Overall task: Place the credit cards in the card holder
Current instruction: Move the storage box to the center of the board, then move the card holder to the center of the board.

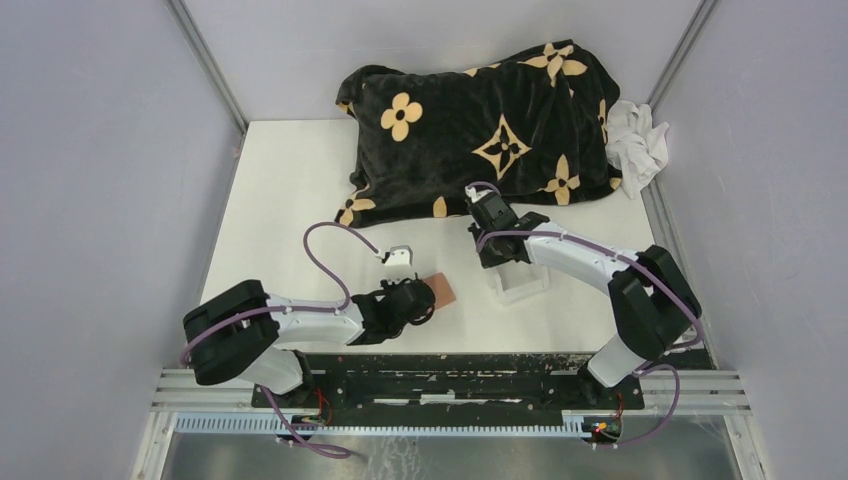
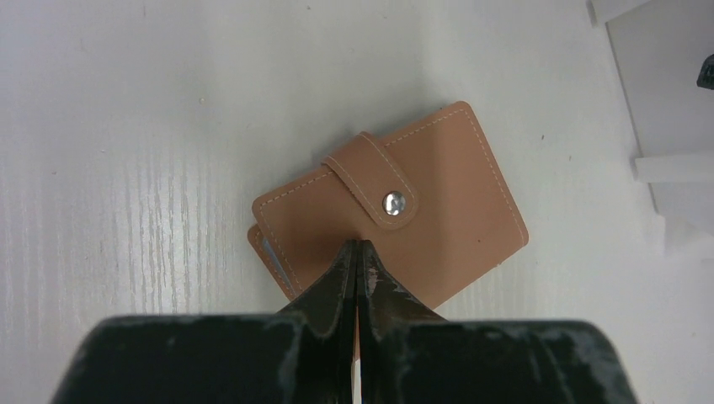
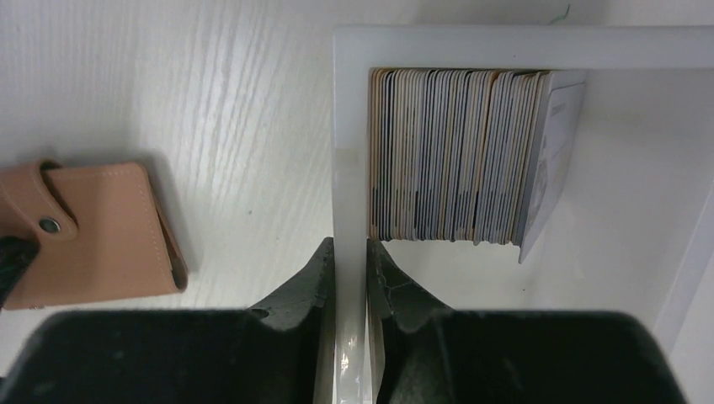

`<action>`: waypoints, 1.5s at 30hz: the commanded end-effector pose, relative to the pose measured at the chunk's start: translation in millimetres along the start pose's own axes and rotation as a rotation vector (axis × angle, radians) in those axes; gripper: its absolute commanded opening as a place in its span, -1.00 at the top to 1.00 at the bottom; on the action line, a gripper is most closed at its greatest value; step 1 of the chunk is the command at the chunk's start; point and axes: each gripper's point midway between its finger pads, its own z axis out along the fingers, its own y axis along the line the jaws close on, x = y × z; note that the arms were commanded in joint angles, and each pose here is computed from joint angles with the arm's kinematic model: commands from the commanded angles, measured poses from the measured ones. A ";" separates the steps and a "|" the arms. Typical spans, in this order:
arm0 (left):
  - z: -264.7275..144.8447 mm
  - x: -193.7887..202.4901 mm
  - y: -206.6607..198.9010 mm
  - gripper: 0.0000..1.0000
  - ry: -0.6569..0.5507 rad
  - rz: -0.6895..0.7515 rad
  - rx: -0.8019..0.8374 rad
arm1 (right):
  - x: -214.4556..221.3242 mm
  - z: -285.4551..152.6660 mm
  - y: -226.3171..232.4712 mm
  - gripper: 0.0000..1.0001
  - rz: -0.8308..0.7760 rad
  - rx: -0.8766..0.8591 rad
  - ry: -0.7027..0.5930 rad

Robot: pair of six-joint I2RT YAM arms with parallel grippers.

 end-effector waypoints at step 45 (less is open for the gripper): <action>4.1 -4.5 55.7 0.94 -0.186 -0.455 -0.117 | -33.6 -32.4 104.9 -0.15 -0.150 -0.204 -0.217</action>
